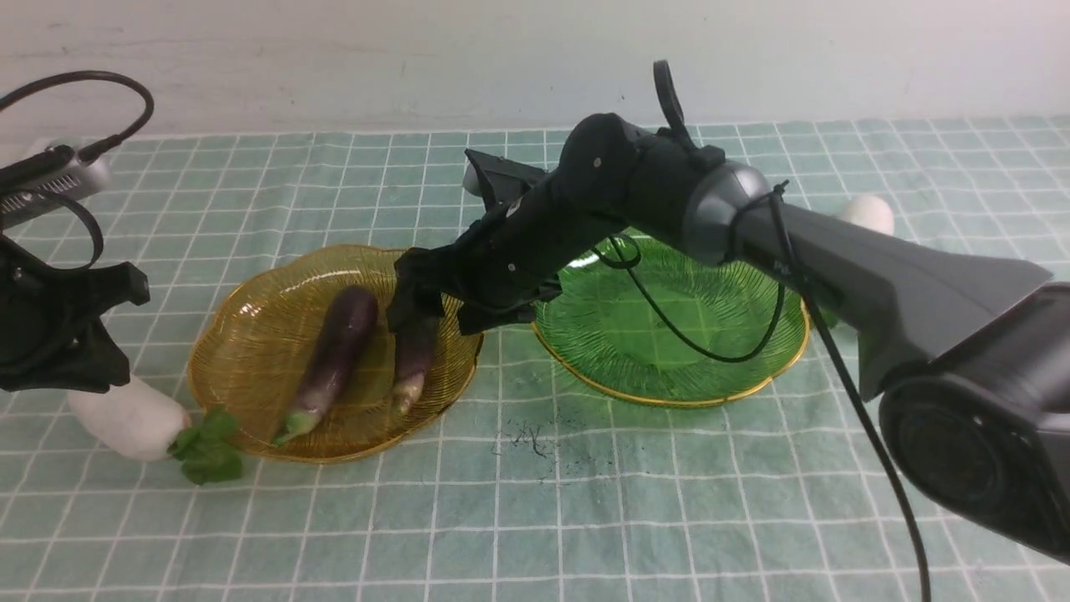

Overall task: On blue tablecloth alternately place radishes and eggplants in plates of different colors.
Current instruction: 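Pick up the eggplant and place it on the yellow plate with the right gripper, then pick up the white radish and place it on the plate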

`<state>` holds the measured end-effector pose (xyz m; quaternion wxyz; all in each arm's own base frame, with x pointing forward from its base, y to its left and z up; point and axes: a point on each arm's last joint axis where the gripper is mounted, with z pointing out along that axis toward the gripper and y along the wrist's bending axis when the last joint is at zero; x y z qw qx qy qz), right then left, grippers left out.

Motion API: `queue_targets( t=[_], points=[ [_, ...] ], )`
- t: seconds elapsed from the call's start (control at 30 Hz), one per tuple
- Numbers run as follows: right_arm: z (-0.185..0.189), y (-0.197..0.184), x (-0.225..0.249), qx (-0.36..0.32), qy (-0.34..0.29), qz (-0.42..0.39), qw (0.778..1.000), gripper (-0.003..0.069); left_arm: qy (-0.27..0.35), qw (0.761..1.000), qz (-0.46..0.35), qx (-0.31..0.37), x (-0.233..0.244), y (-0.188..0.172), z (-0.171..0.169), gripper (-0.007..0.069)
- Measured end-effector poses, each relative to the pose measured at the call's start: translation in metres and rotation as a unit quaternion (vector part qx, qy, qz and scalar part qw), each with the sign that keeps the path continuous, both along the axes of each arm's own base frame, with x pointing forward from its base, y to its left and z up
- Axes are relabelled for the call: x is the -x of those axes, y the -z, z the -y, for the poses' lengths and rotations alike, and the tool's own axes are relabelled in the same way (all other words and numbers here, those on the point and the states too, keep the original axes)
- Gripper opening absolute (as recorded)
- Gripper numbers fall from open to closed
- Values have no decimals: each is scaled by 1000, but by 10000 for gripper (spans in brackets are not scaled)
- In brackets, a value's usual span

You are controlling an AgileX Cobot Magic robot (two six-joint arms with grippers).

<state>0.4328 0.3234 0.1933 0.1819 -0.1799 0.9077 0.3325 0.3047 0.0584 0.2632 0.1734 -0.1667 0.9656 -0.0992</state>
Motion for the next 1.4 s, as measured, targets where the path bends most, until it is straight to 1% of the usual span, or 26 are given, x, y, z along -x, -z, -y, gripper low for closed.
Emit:
queue_targets(
  t=[0.03, 0.1, 0.13, 0.17, 0.2, 0.3, 0.37, 0.4, 0.43, 0.47, 0.57, 0.67, 0.8, 0.9, 1.13, 1.17, 1.2, 1.27, 1.37, 1.4],
  points=[
    [7, -4, -1, 8, -11, -2, 1000, 634, -3, 1000, -3, -5, 0, 0, -1, 143],
    [22, -17, -3, 24, -26, 0, 999, 631, -8, 1000, -10, -18, 1, 1, -4, 214],
    [32, -26, -5, 31, -30, 0, 999, 623, -12, 1000, -12, -22, 2, 1, -4, 239],
    [34, -28, -6, 34, -31, 2, 999, 620, -13, 999, -14, -26, 2, 1, -5, 256],
    [56, -52, -10, 45, -30, 9, 999, 591, -27, 999, -22, -36, 3, 3, -9, 323],
    [87, -89, -17, 46, 2, 37, 998, 518, -71, 996, -41, -36, 2, 10, -18, 421],
    [110, -114, -20, 48, 29, 60, 997, 463, -109, 992, -52, -29, 0, 18, -26, 468],
    [116, -121, -19, 49, 37, 66, 996, 438, -125, 990, -54, -24, -3, 23, -29, 489],
    [118, -124, -19, 50, 40, 69, 996, 433, -128, 990, -54, -24, -3, 23, -30, 496],
    [125, -135, -16, 50, 48, 77, 995, 395, -147, 987, -61, -17, -9, 30, -34, 521],
    [129, -152, -9, 47, 48, 90, 994, 365, -157, 985, -67, -9, -22, 38, -38, 536],
    [130, -161, -4, 44, 48, 98, 993, 357, -164, 984, -66, 8, -38, 46, -41, 539],
    [130, -163, -3, 44, 47, 98, 993, 356, -169, 982, -77, 15, -51, 60, -45, 539],
    [130, -163, -3, 44, 46, 97, 993, 356, -184, 978, -95, 24, -55, 74, -46, 539],
    [132, -162, -4, 53, 48, 100, 992, 355, -191, 975, -109, 28, -62, 92, -48, 537],
    [133, -162, -4, 58, 51, 101, 992, 355, -191, 975, -110, 27, -63, 95, -48, 531],
    [134, -161, -5, 66, 54, 102, 991, 355, -191, 975, -109, 26, -64, 97, -49, 508],
    [138, -160, -6, 84, 65, 105, 989, 355, -188, 975, -112, 23, -64, 99, -49, 442],
    [146, -161, -8, 110, 77, 115, 984, 342, -175, 978, -111, 5, -65, 96, -52, 437],
    [155, -165, -9, 127, 90, 124, 980, 321, -160, 980, -114, -13, -66, 91, -55, 437]
  ],
)
